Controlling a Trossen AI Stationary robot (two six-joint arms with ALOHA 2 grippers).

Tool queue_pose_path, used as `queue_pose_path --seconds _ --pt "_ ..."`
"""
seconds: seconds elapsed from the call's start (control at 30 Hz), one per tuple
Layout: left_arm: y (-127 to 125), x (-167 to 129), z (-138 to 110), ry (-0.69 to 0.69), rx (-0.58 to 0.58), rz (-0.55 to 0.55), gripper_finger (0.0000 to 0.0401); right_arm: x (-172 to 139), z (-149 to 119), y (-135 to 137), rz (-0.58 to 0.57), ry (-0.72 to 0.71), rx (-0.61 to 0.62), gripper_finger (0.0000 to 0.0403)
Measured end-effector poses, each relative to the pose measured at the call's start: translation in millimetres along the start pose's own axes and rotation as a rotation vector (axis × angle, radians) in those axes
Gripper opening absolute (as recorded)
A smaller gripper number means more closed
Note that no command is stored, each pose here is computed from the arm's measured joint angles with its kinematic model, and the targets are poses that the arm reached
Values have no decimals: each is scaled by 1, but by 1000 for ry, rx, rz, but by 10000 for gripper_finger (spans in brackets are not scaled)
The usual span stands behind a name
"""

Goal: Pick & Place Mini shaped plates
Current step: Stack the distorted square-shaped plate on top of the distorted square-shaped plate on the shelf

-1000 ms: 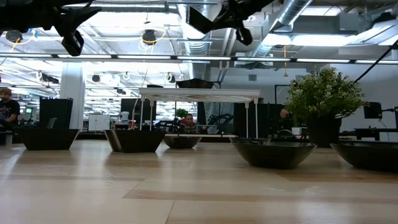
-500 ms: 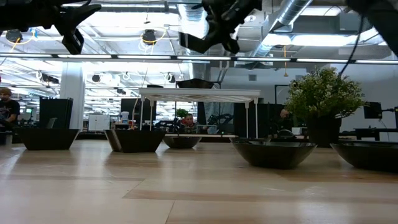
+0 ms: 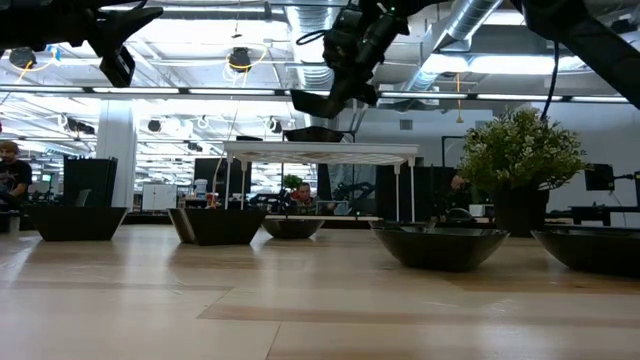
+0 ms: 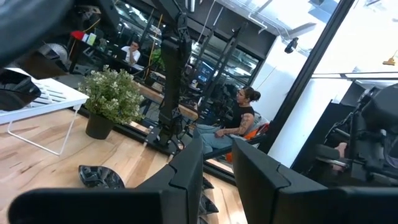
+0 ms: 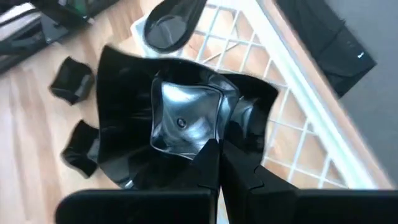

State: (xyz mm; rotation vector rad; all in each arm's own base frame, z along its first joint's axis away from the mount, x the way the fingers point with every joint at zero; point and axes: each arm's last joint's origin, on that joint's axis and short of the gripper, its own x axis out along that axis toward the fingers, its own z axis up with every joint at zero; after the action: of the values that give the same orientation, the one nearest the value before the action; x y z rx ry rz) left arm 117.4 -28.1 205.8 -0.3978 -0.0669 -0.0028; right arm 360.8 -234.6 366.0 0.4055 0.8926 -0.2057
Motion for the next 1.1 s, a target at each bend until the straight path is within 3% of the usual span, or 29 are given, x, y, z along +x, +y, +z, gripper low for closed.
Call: queue_pose_path --seconds 0.57,0.8,1.1 --pt "0 0 0 -1 -2 0 88 5 4 -13 -62 -31 -230 0" --pt "0 0 0 -4 -3 -1 88 3 6 -14 -83 -42 -240 0" --pt "0 0 1 -7 -3 -3 88 24 5 -15 -65 -6 -227 0"
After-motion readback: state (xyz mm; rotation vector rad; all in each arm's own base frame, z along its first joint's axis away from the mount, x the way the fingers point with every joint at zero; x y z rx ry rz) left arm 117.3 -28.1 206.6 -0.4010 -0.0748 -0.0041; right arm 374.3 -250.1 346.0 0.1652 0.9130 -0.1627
